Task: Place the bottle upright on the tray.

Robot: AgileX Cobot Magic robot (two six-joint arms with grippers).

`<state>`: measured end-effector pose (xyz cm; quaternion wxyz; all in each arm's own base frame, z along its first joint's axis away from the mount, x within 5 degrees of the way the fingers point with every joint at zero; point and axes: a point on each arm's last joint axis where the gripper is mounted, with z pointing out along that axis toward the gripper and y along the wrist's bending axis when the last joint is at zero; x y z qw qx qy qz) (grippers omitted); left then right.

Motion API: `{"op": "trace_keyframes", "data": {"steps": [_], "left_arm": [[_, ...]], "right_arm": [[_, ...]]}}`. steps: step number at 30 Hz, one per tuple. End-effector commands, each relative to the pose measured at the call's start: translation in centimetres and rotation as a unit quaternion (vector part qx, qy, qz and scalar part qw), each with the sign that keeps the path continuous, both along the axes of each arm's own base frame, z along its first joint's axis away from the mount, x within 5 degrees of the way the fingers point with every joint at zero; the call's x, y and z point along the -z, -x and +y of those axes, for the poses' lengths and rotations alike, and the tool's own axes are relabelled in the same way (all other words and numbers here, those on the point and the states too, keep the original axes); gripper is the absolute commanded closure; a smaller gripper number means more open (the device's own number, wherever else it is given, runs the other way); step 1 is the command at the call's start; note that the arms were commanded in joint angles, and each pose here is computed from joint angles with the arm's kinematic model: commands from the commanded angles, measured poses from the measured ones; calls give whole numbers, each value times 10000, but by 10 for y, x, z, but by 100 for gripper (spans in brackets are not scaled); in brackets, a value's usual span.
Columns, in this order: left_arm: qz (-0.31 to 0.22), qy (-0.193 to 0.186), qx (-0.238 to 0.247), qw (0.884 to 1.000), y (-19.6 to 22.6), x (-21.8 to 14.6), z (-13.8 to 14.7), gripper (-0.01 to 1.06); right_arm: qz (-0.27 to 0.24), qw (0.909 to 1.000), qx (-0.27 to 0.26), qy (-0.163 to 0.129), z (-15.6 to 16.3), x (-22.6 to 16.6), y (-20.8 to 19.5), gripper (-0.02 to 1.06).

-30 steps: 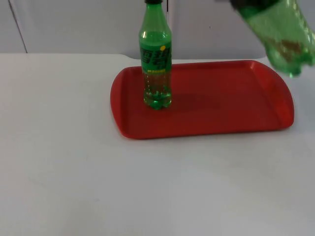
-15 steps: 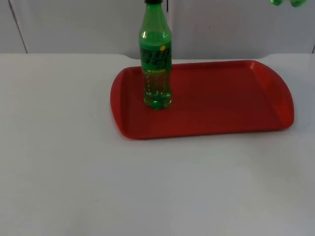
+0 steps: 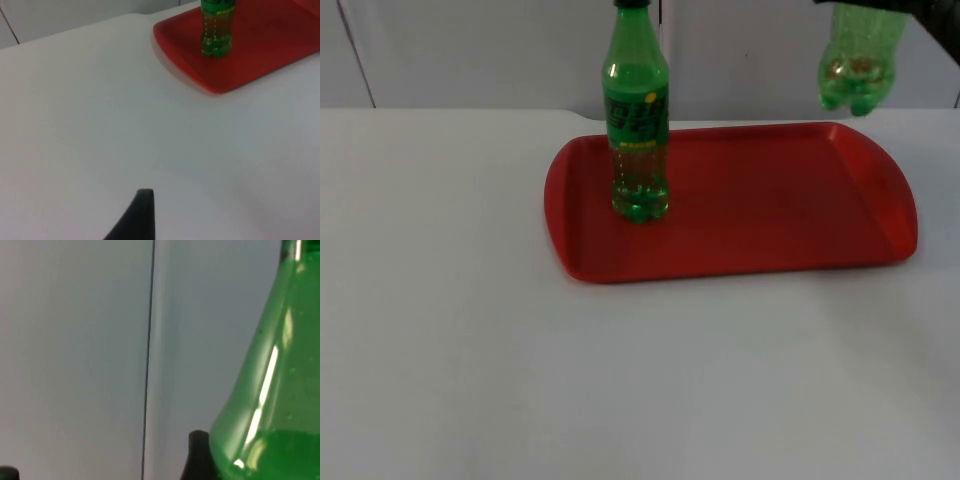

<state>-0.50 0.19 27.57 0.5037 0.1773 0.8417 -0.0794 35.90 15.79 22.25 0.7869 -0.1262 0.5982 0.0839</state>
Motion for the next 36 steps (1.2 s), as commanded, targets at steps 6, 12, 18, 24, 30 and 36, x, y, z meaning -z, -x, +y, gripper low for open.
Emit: {"op": "trace_keyframes", "data": {"steps": [6, 12, 18, 24, 30, 36], "left_arm": [[-49, -6, -60, 10000, -1, 1, 1, 0], [-49, -6, -60, 10000, -1, 1, 1, 0], [-49, -6, -60, 10000, -1, 1, 1, 0], [-49, -6, -60, 10000, -1, 1, 1, 0], [-52, -13, -65, 10000, -1, 1, 1, 0], [-52, -13, -65, 10000, -1, 1, 1, 0]], "right_arm": [[-26, 9992, -29, -396, 5, 24, -18, 105], [-27, 9992, -13, -402, 13, 38, -37, 105], [-67, 9994, 51, -348, 14, 53, -57, 105], [-26, 9994, 125, -333, 7, 67, -70, 105], [62, 9998, -133, -105, 5, 95, -83, 105], [174, 9997, -141, -59, 7, 114, -89, 105]]}}
